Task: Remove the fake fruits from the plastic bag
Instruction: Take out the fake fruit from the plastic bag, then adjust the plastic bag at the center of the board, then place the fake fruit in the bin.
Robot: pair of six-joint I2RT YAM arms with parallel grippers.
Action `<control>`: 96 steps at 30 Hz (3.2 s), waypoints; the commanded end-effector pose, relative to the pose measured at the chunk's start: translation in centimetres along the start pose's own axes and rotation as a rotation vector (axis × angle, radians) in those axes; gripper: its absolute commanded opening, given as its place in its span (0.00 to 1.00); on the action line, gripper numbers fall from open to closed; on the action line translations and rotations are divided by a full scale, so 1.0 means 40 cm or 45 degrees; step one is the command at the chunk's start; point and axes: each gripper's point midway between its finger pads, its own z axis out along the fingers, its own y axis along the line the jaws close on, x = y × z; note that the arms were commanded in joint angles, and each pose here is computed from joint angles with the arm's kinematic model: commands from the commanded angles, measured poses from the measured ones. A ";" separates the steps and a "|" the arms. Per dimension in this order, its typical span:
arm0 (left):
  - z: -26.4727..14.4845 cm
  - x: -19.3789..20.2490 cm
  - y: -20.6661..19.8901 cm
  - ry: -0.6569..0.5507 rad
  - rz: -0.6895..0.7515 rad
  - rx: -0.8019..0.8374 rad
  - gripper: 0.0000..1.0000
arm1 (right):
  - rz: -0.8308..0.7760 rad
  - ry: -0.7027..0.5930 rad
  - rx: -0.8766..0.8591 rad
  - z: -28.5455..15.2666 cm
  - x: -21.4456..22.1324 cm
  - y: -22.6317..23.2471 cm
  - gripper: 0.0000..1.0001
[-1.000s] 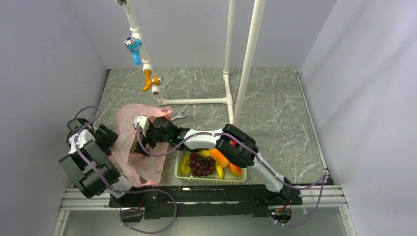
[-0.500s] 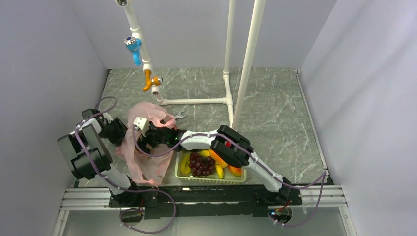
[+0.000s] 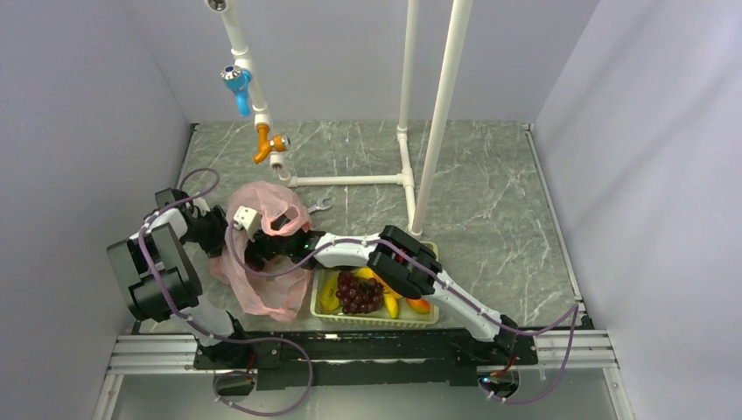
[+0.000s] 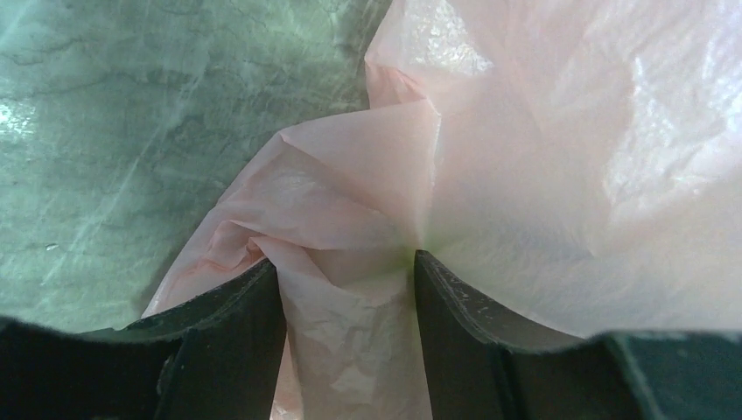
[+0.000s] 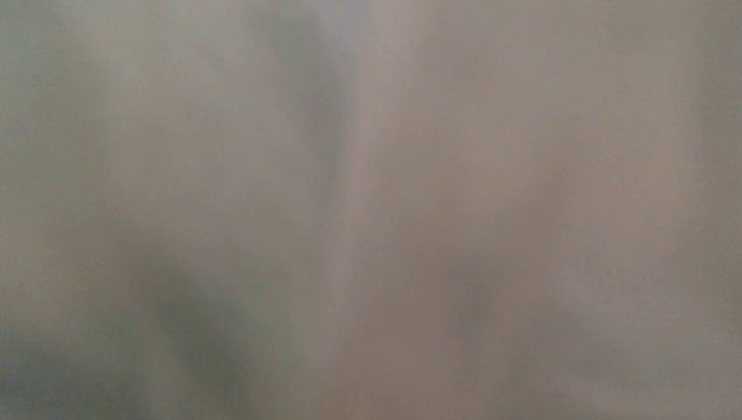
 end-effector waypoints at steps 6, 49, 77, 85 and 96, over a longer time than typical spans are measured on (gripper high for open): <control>-0.059 -0.040 -0.011 -0.142 0.061 -0.059 0.67 | -0.012 -0.023 0.044 -0.083 -0.104 0.002 0.46; -0.362 -0.016 -0.345 -0.813 0.689 0.531 0.98 | 0.341 0.110 0.332 -0.951 -0.150 -0.001 0.00; -0.311 -0.036 -0.285 -0.766 0.719 0.118 0.02 | 0.493 0.197 0.536 -0.991 0.007 -0.036 0.00; -0.502 -0.075 -0.204 -1.260 0.535 -0.179 0.00 | 0.535 0.323 0.579 -1.005 0.092 -0.029 0.00; -0.499 -0.089 -0.142 -1.271 0.405 -0.292 0.01 | 0.520 0.212 0.530 -0.903 0.015 -0.045 0.00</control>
